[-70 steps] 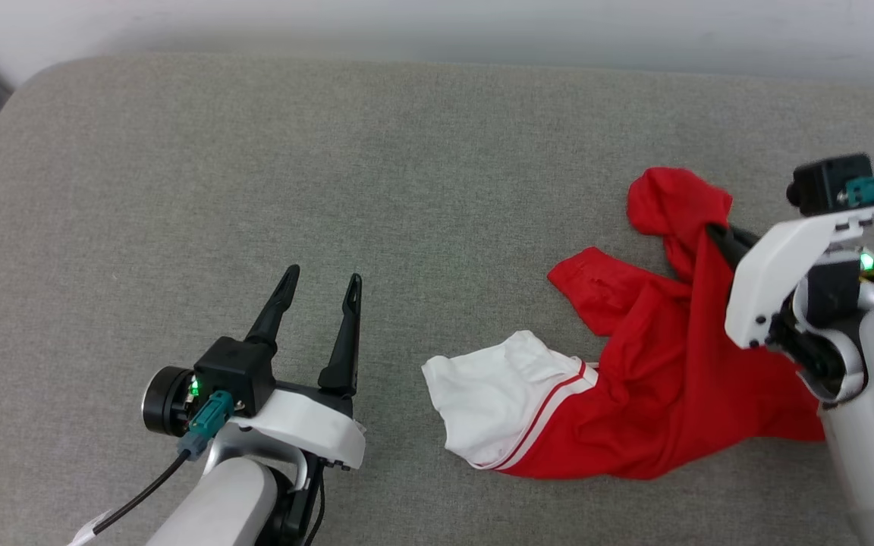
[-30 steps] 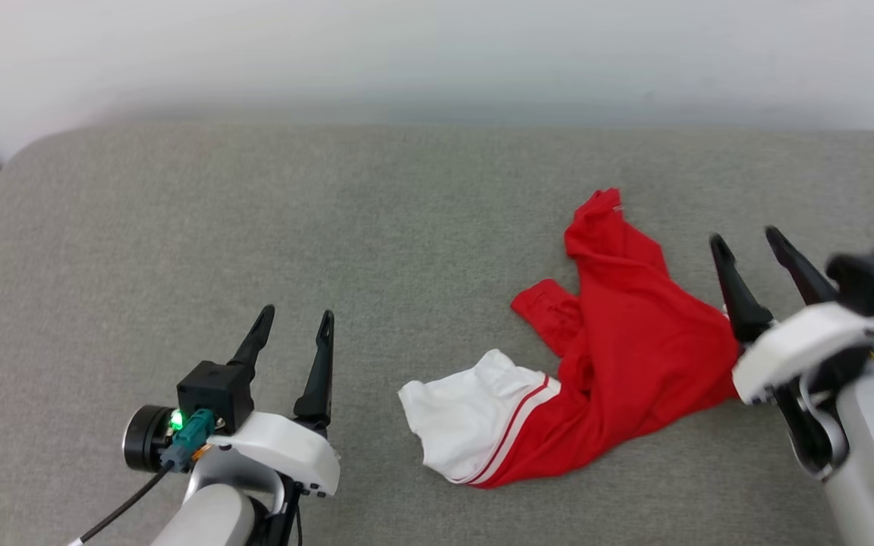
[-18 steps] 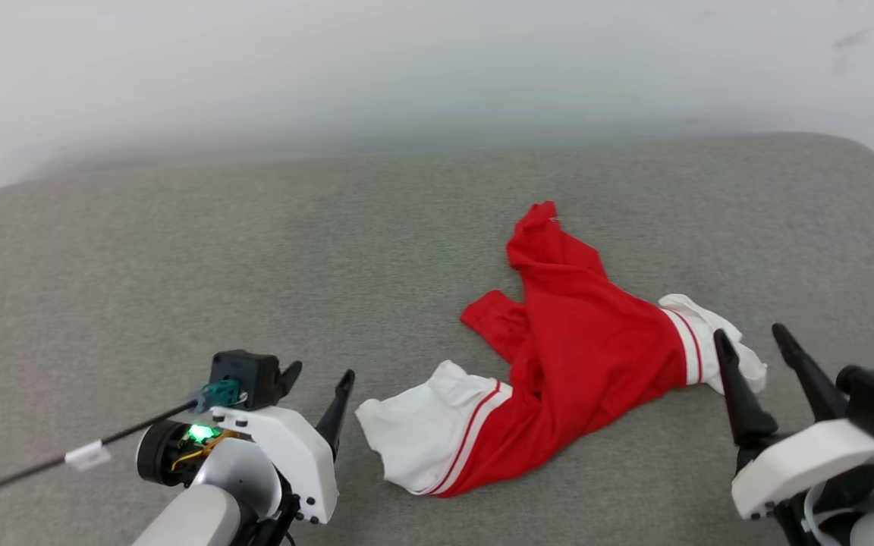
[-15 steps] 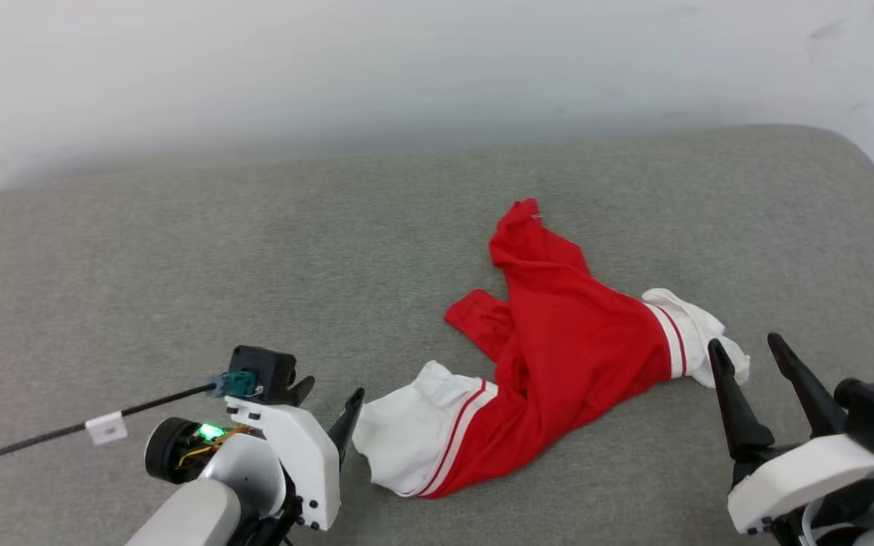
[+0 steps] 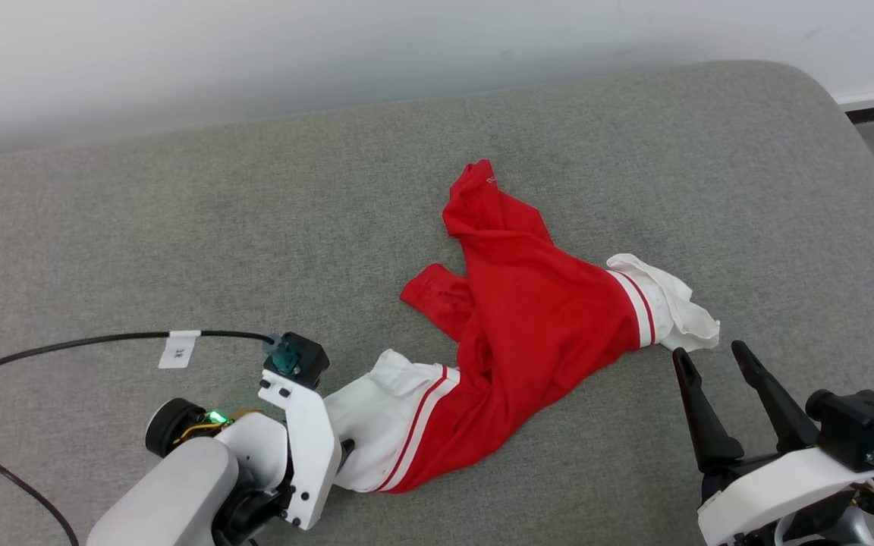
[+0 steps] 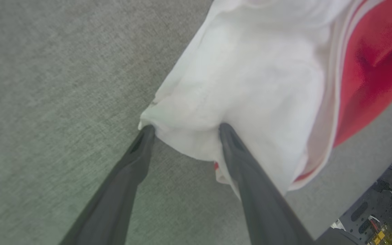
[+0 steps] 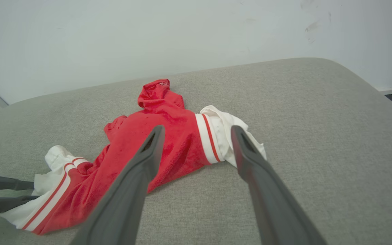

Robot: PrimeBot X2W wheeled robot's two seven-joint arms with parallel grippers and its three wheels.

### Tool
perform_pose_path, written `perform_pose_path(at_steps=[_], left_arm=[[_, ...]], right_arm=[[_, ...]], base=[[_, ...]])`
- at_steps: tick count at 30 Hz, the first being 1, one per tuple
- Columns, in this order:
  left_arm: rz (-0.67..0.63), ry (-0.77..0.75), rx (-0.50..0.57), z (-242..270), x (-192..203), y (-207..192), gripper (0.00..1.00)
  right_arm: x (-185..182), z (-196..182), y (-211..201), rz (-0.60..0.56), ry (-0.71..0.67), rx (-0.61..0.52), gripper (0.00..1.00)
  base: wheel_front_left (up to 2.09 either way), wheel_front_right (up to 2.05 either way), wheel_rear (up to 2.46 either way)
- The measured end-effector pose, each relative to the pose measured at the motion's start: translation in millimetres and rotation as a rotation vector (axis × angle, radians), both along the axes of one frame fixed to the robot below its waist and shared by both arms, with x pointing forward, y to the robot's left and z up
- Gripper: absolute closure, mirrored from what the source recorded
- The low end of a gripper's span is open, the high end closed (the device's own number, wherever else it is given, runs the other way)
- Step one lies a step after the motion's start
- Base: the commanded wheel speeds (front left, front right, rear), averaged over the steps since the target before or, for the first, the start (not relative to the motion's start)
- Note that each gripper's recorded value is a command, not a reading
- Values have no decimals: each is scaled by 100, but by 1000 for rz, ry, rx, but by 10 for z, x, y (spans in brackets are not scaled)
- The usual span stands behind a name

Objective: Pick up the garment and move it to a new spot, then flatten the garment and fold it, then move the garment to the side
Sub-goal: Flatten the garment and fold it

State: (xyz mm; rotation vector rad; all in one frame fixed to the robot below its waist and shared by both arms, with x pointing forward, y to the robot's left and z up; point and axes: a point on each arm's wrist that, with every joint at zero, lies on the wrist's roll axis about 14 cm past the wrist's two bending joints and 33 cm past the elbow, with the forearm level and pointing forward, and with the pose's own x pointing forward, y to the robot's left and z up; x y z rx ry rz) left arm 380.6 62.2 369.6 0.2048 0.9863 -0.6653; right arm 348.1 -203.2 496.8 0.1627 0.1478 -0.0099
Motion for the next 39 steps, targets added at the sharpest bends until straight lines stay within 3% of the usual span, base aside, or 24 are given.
perform_pose_path(at_steps=[3, 4, 5, 6, 13, 18, 27, 39], left_arm=[[-47, 57, 41, -60, -34, -28, 0], [-54, 64, 52, -65, -35, -27, 40], [-56, 67, 54, -66, -38, -33, 62], [-52, 67, 51, -63, -39, -39, 100], [47, -26, -33, 24, 8, -26, 100], [177, -180, -99, 252, 158, 155, 100], [294, -378, -212, 749, 268, 336, 100], [295, -399, -233, 775, 294, 322, 100]], right_arm=[[2, -38, -12, -7, 9, 7, 0], [4, -48, -11, -7, 12, 8, 0], [6, -51, -8, -6, 12, 9, 0], [9, -52, -3, -6, 11, 11, 0], [27, -41, 7, -1, 8, 21, 0], [16, -134, -17, -5, 60, 54, 0], [-43, -580, -240, 3, 321, 48, 0], [268, -1023, 60, 228, 589, -43, 0]], base=[[0, 0, 0], [0, 0, 0], [0, 0, 0], [0, 0, 0], [0, 0, 0], [0, 0, 0], [0, 0, 0], [0, 0, 0]])
